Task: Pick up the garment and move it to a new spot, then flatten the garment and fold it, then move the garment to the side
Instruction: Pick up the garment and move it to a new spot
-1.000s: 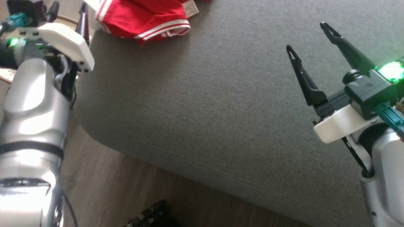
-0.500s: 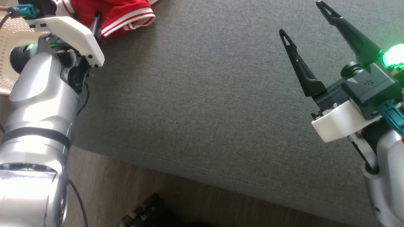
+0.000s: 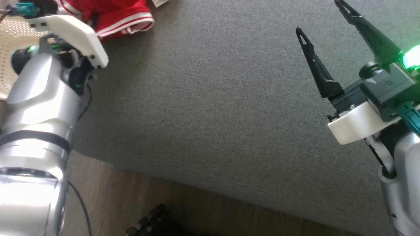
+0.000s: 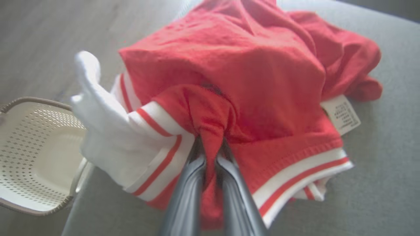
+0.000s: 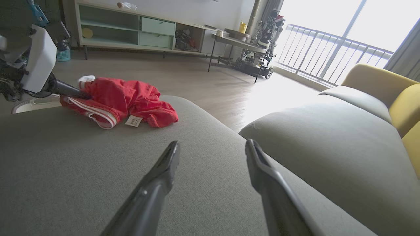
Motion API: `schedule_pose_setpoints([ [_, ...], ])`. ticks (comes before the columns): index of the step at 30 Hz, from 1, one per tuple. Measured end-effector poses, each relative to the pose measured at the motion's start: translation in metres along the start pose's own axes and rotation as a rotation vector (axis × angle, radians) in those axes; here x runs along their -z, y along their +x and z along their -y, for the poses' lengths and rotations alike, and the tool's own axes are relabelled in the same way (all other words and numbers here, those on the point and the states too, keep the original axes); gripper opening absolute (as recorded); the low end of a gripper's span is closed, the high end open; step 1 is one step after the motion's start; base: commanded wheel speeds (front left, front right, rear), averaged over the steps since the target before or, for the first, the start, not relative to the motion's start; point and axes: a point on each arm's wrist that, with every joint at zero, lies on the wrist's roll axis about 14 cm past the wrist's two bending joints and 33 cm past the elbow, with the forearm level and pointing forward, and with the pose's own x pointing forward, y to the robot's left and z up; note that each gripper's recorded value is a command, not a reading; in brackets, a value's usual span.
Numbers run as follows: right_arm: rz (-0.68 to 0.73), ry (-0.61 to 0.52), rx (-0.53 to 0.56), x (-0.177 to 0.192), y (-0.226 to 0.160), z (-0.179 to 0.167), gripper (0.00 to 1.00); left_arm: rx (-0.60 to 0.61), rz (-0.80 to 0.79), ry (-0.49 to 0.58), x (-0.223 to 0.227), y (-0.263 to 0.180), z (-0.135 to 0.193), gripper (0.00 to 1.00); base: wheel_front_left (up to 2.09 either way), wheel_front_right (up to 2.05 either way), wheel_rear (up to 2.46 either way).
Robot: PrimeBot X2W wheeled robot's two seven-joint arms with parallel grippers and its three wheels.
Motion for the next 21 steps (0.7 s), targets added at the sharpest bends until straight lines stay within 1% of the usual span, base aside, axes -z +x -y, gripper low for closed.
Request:
schedule_pose_setpoints([
  [5, 0.041, 0.003, 0.016, -0.018, -0.004, -0.002, 1.0, -0.012, 0.154, 0.026, -0.036, -0.018, -0.013, 0.0, 0.0, 0.0, 0.0],
  [7, 0.058, 0.006, 0.025, -0.027, -0.007, -0.002, 1.0, -0.015, 0.239, 0.028, -0.056, -0.028, -0.017, 0.0, 0.0, 0.0, 0.0],
  [11, 0.087, 0.016, 0.063, -0.043, -0.02, 0.0, 1.0, -0.032, 0.398, 0.027, -0.097, -0.054, -0.034, 0.0, 0.0, 0.0, 0.0],
  [13, 0.091, 0.017, 0.088, -0.049, -0.029, 0.003, 1.0, -0.024, 0.469, 0.024, -0.119, -0.066, -0.035, 0.0, 0.0, 0.0, 0.0],
  [16, 0.096, 0.015, 0.118, -0.054, -0.039, 0.008, 1.0, -0.001, 0.544, 0.017, -0.141, -0.078, -0.029, 0.0, 0.0, 0.0, 0.0],
  [19, 0.108, 0.001, 0.161, -0.062, -0.052, 0.018, 1.0, 0.065, 0.645, 0.022, -0.171, -0.094, -0.007, 0.0, 0.0, 0.0, 0.0],
  [21, 0.121, -0.004, 0.185, -0.069, -0.059, 0.023, 1.0, 0.117, 0.691, 0.038, -0.182, -0.1, 0.013, 0.0, 0.0, 0.0, 0.0],
])
